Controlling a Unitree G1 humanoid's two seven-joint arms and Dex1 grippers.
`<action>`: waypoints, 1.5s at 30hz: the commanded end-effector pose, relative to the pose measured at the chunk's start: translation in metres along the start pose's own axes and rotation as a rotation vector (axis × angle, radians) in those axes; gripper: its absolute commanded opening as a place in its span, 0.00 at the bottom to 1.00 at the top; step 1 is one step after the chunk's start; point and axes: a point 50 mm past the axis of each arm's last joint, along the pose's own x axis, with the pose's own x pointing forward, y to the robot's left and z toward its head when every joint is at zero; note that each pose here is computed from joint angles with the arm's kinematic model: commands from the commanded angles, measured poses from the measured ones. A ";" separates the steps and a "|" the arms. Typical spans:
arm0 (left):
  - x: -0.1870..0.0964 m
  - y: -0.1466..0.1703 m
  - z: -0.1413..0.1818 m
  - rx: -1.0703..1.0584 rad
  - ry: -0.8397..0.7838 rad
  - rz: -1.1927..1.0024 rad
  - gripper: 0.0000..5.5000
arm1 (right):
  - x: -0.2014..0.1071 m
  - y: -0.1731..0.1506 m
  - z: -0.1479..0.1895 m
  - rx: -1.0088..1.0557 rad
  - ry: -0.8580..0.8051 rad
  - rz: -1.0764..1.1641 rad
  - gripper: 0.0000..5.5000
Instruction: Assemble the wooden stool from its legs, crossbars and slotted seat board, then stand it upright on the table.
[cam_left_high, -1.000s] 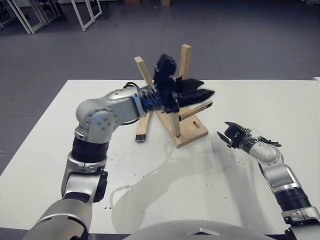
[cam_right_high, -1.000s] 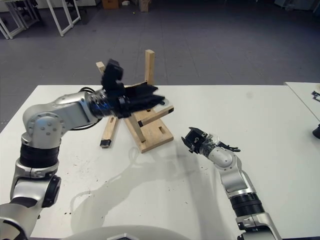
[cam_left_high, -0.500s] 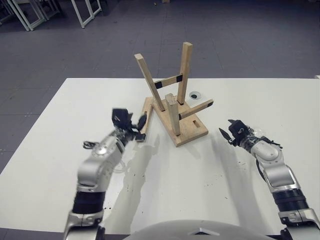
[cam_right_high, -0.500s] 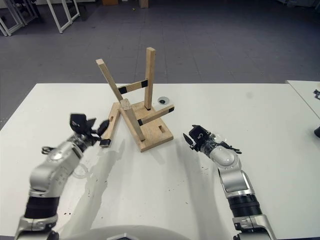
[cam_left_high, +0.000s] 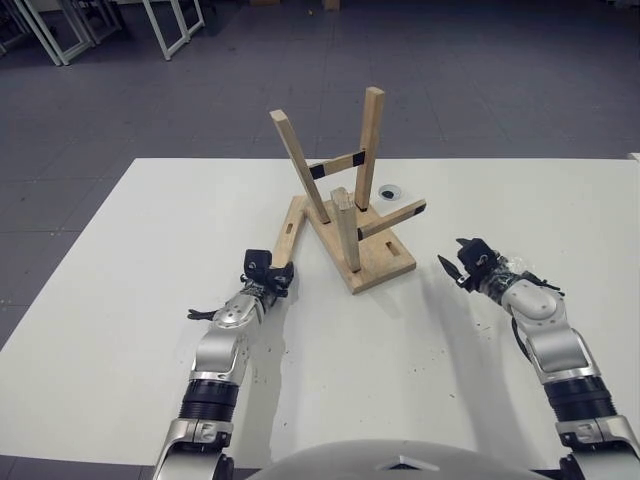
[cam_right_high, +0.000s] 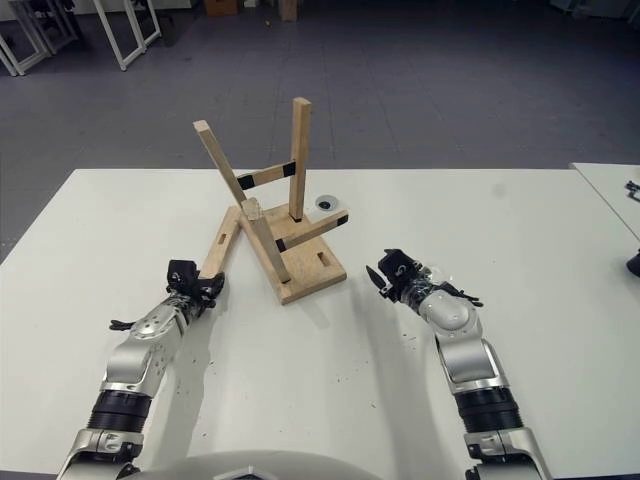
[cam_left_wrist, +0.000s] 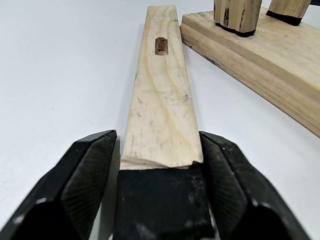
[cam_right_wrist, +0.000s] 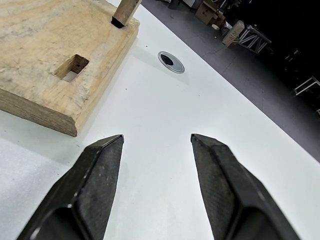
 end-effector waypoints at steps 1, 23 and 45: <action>0.003 0.007 -0.005 -0.024 0.059 0.016 0.42 | 0.002 -0.009 0.020 0.285 -0.099 -0.054 0.45; -0.112 -0.055 0.207 -0.361 -0.363 -1.364 0.37 | -0.026 -0.027 0.195 0.980 -0.535 0.901 0.83; -0.115 -0.069 0.190 -0.183 -0.164 -1.426 0.37 | -0.041 -0.010 0.220 0.870 -0.525 1.197 0.74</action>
